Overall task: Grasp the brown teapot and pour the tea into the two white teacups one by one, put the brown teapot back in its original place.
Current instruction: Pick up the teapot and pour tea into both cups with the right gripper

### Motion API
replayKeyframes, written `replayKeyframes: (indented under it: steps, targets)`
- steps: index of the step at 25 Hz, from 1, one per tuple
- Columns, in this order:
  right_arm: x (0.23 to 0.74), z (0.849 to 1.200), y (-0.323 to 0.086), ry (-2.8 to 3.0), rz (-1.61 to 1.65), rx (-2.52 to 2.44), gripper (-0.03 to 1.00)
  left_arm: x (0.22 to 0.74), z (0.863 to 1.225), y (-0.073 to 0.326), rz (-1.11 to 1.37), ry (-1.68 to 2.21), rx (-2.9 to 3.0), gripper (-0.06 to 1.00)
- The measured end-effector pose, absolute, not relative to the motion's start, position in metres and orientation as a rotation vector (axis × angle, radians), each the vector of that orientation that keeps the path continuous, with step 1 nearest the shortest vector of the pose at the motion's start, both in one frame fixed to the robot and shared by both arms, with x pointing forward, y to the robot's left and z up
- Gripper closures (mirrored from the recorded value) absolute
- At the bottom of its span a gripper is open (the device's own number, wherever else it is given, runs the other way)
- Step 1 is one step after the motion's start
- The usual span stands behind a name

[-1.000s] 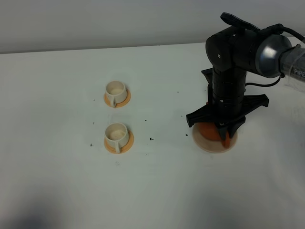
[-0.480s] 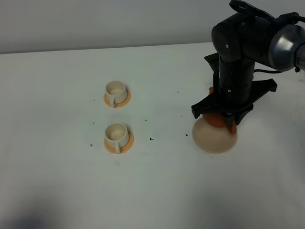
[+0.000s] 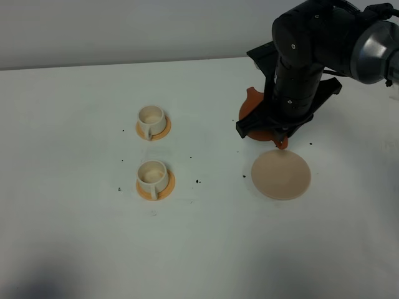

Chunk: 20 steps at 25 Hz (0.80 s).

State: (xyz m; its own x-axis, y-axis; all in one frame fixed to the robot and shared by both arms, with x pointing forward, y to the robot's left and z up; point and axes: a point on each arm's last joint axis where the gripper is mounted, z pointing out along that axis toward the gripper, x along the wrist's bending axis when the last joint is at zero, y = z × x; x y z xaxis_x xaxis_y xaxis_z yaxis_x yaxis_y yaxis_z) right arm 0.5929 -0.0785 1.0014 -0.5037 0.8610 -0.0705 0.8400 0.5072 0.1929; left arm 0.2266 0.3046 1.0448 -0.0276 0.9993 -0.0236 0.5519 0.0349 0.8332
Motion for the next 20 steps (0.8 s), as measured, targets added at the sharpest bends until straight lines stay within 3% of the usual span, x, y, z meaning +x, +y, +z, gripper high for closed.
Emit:
replayKeyframes:
  steps: [20]
  targets:
    - [0.637,0.979,0.010,2.719,0.225,0.955,0.86,0.227,1.045,0.305,0.865,1.656,1.591,0.55]
